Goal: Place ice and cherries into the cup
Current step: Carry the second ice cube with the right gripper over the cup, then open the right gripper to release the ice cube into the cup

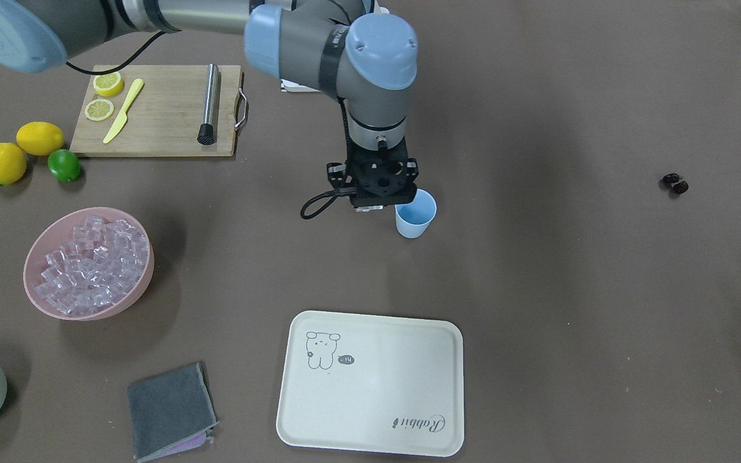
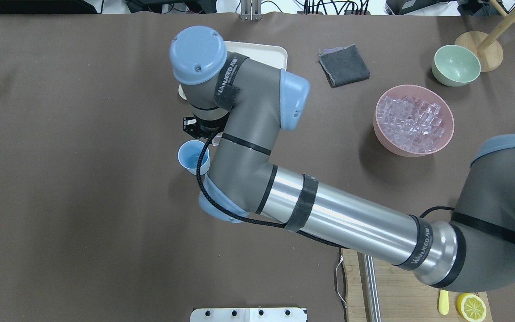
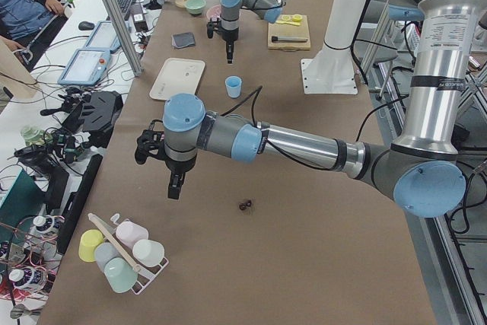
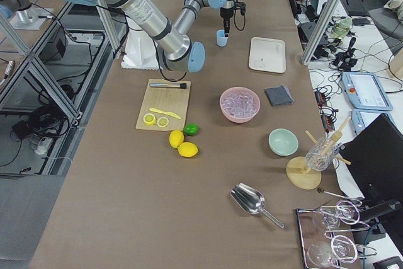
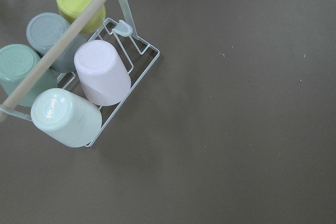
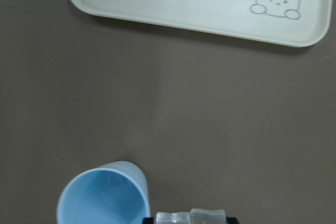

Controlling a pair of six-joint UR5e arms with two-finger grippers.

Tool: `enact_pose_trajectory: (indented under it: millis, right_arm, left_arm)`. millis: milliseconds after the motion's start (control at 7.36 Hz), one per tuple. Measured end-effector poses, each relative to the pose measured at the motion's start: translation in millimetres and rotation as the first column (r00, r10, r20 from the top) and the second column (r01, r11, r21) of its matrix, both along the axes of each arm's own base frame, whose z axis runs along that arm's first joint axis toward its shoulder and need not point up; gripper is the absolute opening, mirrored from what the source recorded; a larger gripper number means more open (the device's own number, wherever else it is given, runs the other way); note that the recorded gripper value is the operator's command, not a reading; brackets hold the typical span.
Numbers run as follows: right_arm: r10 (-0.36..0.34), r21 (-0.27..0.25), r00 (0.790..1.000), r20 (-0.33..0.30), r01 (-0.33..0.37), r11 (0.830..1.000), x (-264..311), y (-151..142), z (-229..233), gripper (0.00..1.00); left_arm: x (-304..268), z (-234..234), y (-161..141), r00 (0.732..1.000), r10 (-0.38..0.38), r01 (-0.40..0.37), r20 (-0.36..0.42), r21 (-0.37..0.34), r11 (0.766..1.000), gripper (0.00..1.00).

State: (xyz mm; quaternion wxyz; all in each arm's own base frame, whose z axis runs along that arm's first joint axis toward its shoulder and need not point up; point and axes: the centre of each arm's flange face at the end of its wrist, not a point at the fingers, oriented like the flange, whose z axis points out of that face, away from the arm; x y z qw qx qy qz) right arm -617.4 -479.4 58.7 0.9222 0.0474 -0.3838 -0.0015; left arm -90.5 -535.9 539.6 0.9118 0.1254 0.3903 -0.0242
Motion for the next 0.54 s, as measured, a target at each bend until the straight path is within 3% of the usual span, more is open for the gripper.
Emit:
enact_pose_trajectory:
  millis: [543]
  right_arm:
    - [0.008,0.061,0.997,0.072,-0.013,0.998,-38.6,23.4,-9.0,0.23]
  left_arm:
    - [-0.6,3.7,1.2,1.0,0.0,0.0,0.0,-0.006,1.0,0.98]
